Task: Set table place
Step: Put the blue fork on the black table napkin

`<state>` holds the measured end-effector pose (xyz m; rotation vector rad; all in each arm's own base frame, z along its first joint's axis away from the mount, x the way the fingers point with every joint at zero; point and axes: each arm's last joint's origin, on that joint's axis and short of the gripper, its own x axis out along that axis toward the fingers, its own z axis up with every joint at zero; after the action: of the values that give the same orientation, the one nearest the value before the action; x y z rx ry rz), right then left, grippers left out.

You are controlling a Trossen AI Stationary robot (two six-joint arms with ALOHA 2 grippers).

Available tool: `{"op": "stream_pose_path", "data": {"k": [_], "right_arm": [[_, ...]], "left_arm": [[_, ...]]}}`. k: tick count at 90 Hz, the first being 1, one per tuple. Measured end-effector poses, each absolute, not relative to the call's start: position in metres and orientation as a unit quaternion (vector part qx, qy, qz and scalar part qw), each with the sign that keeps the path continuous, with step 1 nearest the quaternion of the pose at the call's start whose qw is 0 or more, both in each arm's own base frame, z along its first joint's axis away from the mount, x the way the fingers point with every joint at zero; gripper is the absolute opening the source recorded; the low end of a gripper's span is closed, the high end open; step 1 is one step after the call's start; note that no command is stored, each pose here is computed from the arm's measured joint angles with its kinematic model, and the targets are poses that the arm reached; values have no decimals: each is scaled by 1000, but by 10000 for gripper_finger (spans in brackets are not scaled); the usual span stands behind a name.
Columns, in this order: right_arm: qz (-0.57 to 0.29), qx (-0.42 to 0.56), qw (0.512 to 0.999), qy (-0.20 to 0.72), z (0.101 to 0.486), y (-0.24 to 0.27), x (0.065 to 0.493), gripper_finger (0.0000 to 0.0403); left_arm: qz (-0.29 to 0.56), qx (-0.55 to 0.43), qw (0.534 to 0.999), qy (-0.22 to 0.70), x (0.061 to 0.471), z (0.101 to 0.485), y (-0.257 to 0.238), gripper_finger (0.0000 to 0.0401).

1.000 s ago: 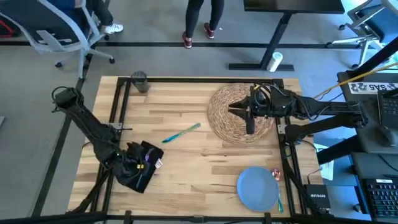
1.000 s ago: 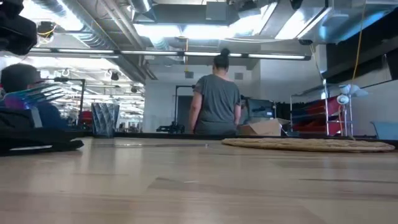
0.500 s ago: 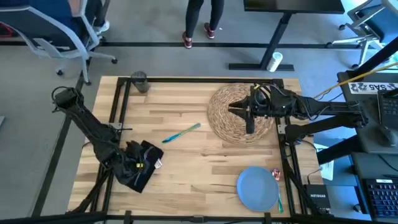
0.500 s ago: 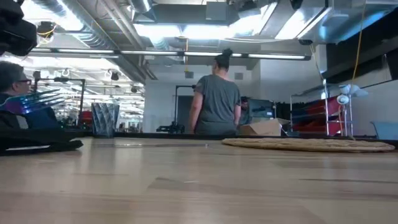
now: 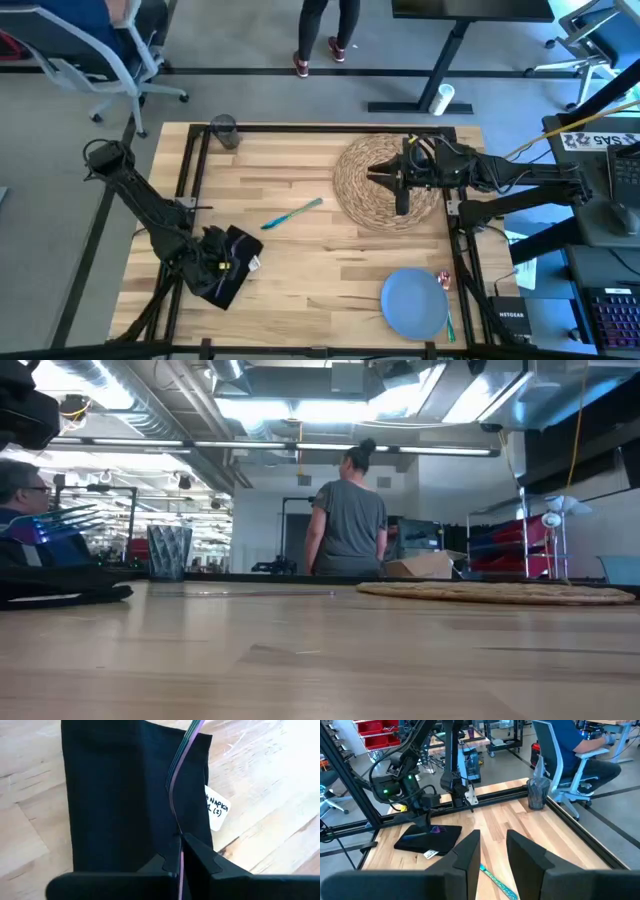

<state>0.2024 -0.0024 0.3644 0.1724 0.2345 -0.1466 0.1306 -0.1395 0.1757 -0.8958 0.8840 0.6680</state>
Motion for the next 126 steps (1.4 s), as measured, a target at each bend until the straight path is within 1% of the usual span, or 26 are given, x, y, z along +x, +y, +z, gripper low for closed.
{"op": "stream_pose_path", "data": {"k": [39, 108, 116, 126], "right_arm": [[-73, 86, 987, 117, 364, -2, 202, 83], [-73, 85, 987, 117, 364, -2, 202, 83], [-73, 85, 987, 117, 364, -2, 202, 83], [-73, 85, 987, 117, 364, -2, 202, 83]], "left_arm": [[301, -401, 762, 409, 131, 176, -140, 0], [303, -409, 759, 406, 131, 176, -140, 0], [306, -414, 756, 404, 131, 176, -140, 11], [310, -422, 752, 401, 131, 176, -140, 41]]}}
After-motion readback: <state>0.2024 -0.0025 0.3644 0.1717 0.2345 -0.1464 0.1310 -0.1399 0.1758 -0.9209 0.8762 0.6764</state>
